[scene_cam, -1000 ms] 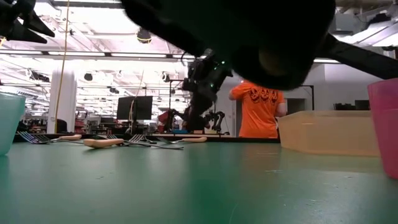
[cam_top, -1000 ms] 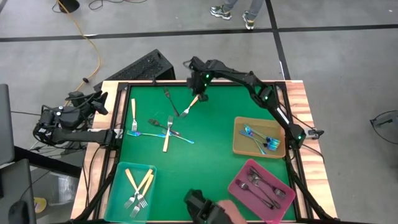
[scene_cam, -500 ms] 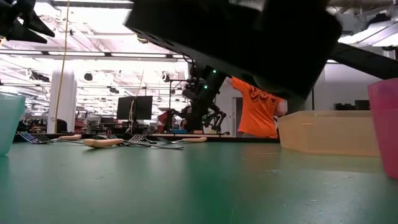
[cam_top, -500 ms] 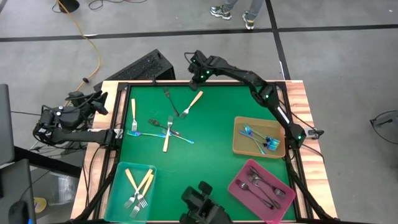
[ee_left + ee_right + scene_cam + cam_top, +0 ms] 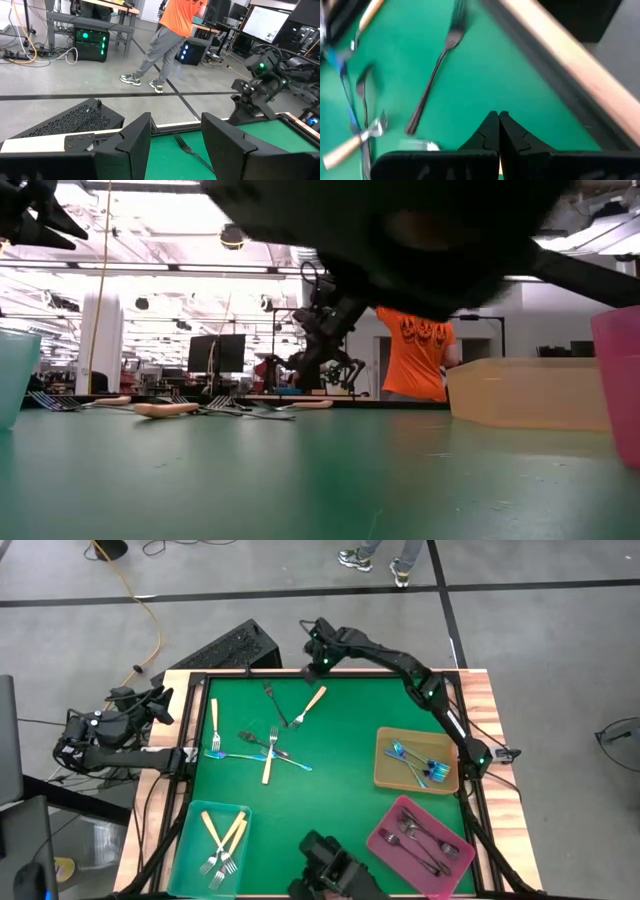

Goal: Sort silverware by color (type)
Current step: Put the yellow fork into the blue bin

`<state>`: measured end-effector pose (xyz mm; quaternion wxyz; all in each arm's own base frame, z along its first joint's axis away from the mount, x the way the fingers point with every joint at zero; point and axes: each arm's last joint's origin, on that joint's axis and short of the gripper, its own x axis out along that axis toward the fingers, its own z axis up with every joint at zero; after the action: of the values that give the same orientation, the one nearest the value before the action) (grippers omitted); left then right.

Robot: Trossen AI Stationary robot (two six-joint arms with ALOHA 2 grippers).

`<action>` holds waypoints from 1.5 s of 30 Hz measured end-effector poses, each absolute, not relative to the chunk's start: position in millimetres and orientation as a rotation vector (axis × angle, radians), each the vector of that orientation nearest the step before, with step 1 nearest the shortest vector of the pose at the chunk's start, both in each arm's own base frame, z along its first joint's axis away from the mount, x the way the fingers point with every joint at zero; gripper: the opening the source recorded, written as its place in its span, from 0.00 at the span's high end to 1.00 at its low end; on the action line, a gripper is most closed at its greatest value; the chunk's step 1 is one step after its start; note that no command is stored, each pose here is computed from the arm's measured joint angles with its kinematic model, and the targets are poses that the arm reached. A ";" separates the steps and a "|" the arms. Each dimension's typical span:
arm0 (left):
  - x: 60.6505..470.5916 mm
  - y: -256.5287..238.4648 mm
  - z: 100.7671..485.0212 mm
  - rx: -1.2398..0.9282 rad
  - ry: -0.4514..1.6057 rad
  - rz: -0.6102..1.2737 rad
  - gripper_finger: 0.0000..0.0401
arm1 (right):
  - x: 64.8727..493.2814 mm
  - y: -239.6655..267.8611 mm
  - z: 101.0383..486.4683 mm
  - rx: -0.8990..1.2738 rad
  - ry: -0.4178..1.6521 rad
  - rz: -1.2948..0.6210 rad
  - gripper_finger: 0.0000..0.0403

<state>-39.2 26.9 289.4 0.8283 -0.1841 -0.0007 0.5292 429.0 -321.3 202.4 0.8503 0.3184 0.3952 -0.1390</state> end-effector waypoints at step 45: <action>-38.9 26.7 289.4 -0.387 0.006 1.114 0.61 | 419.8 -259.0 151.5 1.189 -0.038 -0.491 0.96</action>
<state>-38.9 26.7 289.4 0.8313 -0.1825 0.0030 0.5251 419.8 -259.0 151.5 0.8000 0.5543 -0.0177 -0.2290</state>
